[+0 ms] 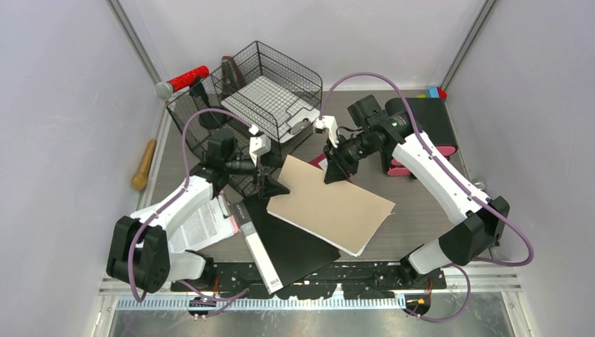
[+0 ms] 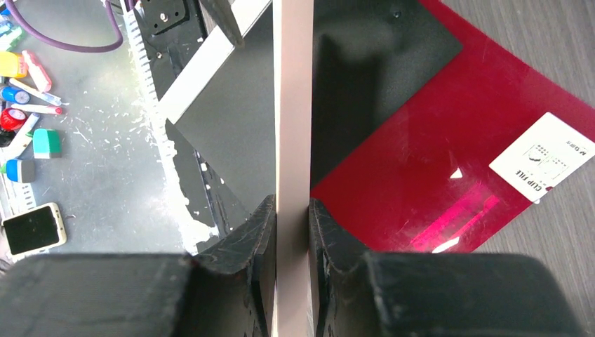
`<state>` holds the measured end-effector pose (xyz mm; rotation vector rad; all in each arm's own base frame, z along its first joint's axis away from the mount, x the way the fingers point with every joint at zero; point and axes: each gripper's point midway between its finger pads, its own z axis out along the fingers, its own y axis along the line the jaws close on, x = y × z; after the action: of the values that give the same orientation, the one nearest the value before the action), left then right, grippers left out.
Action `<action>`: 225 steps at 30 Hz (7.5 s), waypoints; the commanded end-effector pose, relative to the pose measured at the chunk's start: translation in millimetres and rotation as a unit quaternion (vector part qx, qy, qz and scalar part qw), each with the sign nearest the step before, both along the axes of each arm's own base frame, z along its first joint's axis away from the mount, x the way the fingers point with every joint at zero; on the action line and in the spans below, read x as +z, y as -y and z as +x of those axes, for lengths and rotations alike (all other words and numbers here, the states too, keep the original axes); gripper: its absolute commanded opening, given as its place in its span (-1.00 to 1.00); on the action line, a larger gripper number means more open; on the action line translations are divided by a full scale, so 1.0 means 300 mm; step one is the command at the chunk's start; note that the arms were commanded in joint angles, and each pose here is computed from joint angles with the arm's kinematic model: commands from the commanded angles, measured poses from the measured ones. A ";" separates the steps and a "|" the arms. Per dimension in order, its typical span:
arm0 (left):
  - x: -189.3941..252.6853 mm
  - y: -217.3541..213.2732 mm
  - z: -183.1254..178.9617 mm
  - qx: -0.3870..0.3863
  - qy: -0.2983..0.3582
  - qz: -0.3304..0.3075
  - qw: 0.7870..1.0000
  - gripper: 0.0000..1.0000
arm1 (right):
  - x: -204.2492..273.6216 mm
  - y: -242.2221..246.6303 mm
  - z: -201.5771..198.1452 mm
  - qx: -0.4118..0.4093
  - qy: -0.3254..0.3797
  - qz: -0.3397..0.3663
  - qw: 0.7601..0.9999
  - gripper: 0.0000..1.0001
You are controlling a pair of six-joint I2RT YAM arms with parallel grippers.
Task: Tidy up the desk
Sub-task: Pick up the folder from the center of the board, then place the folder in the storage box.
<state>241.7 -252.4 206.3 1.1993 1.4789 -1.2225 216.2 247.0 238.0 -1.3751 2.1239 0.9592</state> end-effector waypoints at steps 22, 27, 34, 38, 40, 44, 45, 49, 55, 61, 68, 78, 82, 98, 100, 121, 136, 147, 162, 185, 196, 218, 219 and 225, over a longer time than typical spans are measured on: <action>0.134 0.045 -0.096 -0.059 -0.001 -0.008 0.998 -1.00 | 0.143 0.001 -0.015 -0.027 0.061 0.051 0.996 -0.41; 0.246 0.024 -0.134 -0.085 0.025 0.011 0.996 -1.00 | 0.196 0.008 0.017 -0.064 0.089 0.061 0.992 0.48; 0.400 -0.045 -0.185 -0.106 0.060 0.116 0.986 -1.00 | 0.302 0.018 0.055 -0.100 0.129 0.083 0.983 0.85; 0.411 -0.079 -0.243 -0.123 0.064 0.171 0.975 -1.00 | 0.358 0.012 0.059 -0.103 0.152 0.108 0.977 0.93; 0.408 -0.089 -0.257 -0.122 0.072 0.194 0.971 -1.00 | 0.379 0.003 0.046 -0.093 0.155 0.122 0.976 0.94; 0.397 -0.085 -0.272 -0.118 0.074 0.217 0.966 -1.00 | 0.386 -0.025 0.006 -0.059 0.132 0.145 0.979 0.82; 0.397 -0.082 -0.276 -0.117 0.073 0.220 0.966 -1.00 | 0.385 -0.036 -0.011 -0.046 0.121 0.153 0.980 0.78; 0.398 -0.061 -0.278 -0.114 0.064 0.219 0.967 -1.00 | 0.341 -0.064 -0.045 -0.018 0.082 0.163 0.983 0.69; 0.412 -0.022 -0.266 -0.110 0.050 0.205 0.971 -1.00 | 0.284 -0.088 -0.088 0.009 0.062 0.168 0.984 0.67; 0.426 0.002 -0.254 -0.109 0.034 0.194 0.974 -1.00 | 0.243 -0.103 -0.114 0.026 0.057 0.163 0.985 0.64; 0.422 0.009 -0.249 -0.110 0.029 0.193 0.975 -1.00 | 0.192 -0.111 -0.117 0.038 0.049 0.147 0.987 0.25; 0.412 0.010 -0.250 -0.111 0.031 0.191 0.975 -1.00 | 0.134 -0.111 -0.123 0.041 0.033 0.136 0.989 0.00; 0.406 0.010 -0.250 -0.112 0.030 0.192 0.975 -1.00 | 0.124 -0.115 -0.127 0.043 0.027 0.136 0.989 -0.03; 0.390 -0.026 -0.222 -0.067 0.054 0.216 0.973 -0.33 | 0.170 -0.103 -0.121 0.047 0.045 0.120 0.991 -0.99; 0.398 -0.044 -0.202 -0.039 0.068 0.221 0.972 0.01 | 0.188 -0.102 -0.105 0.039 0.055 0.115 0.991 -1.00; 0.592 -0.501 -0.038 0.403 0.136 0.164 0.890 0.99 | 0.577 -0.263 0.316 -0.156 0.171 0.210 0.950 -1.00; 0.581 -0.554 0.024 0.437 0.108 0.201 0.870 0.99 | 0.867 -0.422 0.620 -0.245 0.221 0.348 0.878 -1.00; 0.563 -0.543 0.045 0.432 0.102 0.202 0.873 0.99 | 0.833 -0.551 0.709 -0.241 0.249 0.358 0.867 -1.00; 0.538 -0.505 0.066 0.406 0.105 0.195 0.887 0.99 | 0.720 -0.643 0.885 -0.280 0.312 0.376 0.826 -1.00; 0.454 -0.472 0.063 0.369 0.105 0.199 0.902 0.99 | 0.378 -0.760 0.944 -0.328 0.371 0.311 0.811 -1.00; 0.458 -0.465 0.048 0.361 0.107 0.195 0.905 0.99 | 0.275 -0.739 0.967 -0.390 0.347 0.280 0.805 -0.99; 0.461 -0.459 0.039 0.355 0.111 0.191 0.908 0.99 | 0.086 -0.717 0.926 -0.437 0.289 0.210 0.826 -1.00; 0.464 -0.459 0.039 0.355 0.111 0.191 0.908 0.99 | 0.099 -0.716 0.925 -0.432 0.301 0.206 0.825 -1.00; 0.514 -0.467 0.040 0.371 0.099 0.186 0.905 0.99 | 0.186 -0.738 0.885 -0.413 0.328 0.209 0.823 -1.00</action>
<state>252.0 -112.4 328.8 0.8502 1.8834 -0.3120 483.2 481.4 285.6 -0.3742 1.5291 0.5336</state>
